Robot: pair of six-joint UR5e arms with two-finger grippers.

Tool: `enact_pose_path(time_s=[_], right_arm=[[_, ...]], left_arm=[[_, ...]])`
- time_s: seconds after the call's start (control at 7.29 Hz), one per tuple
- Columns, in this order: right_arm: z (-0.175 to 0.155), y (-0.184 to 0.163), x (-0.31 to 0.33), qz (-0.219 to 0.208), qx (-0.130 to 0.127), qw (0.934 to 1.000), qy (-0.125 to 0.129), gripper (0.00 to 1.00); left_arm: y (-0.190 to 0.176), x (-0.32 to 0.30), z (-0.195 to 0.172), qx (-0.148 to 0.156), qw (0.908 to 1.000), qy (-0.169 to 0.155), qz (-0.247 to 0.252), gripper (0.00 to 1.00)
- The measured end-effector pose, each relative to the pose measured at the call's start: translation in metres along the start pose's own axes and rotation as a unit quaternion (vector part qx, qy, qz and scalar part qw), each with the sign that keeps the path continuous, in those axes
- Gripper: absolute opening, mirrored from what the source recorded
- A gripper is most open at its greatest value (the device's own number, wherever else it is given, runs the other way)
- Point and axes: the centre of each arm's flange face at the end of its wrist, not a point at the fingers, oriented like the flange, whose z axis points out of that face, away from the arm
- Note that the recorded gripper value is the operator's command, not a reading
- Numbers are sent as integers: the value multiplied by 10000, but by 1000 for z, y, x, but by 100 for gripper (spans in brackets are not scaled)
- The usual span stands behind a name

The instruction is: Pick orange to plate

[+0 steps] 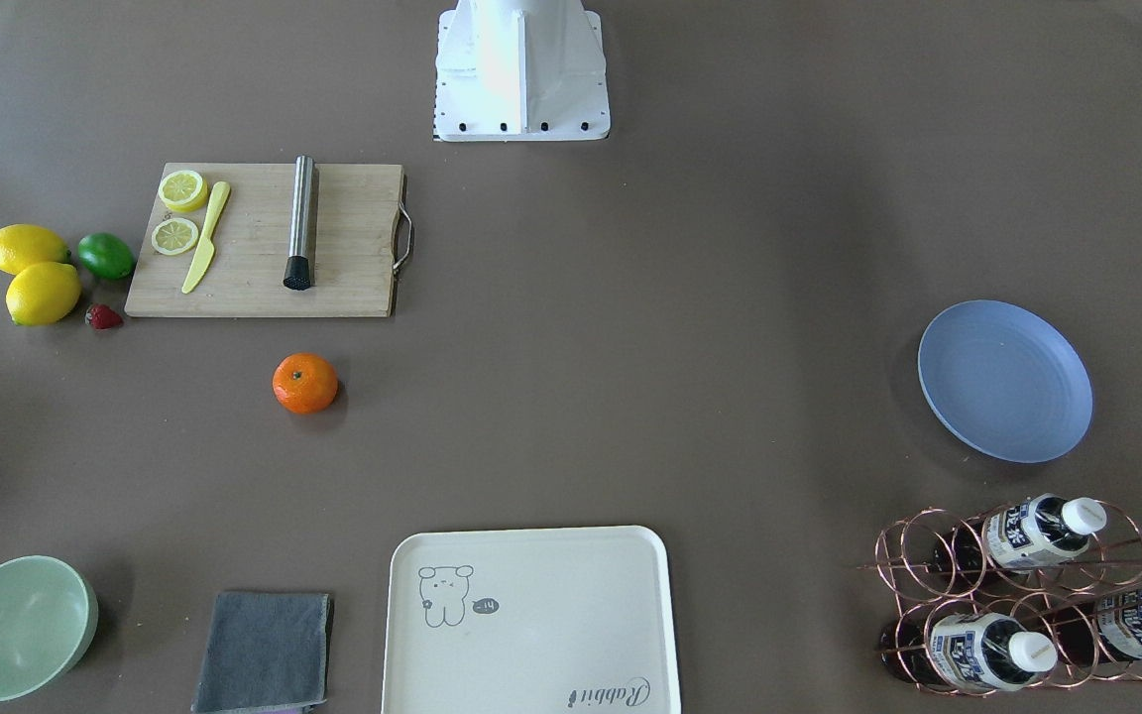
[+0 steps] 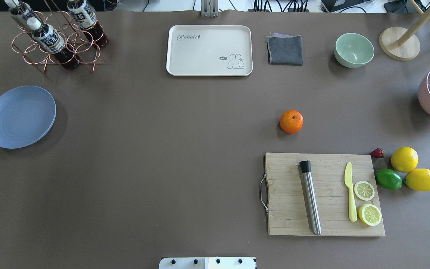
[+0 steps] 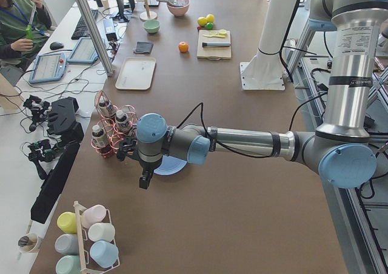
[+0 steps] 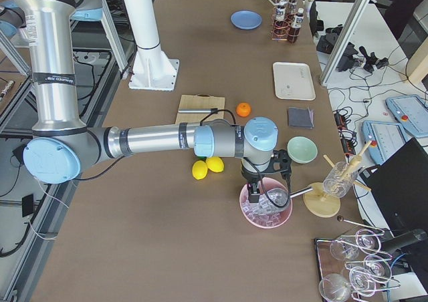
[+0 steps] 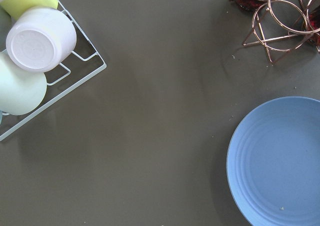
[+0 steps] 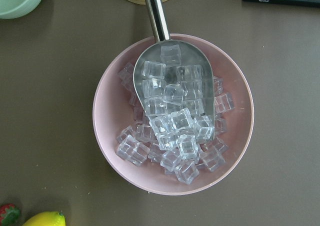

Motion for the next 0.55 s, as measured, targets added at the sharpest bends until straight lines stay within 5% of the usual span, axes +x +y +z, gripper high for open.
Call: enact_pose_path(time_s=[0.55], right_arm=[[-4, -5, -5, -38, 40, 10000, -15, 100]], left_arm=[[-3, 4, -2, 15, 10000, 26, 22, 98]])
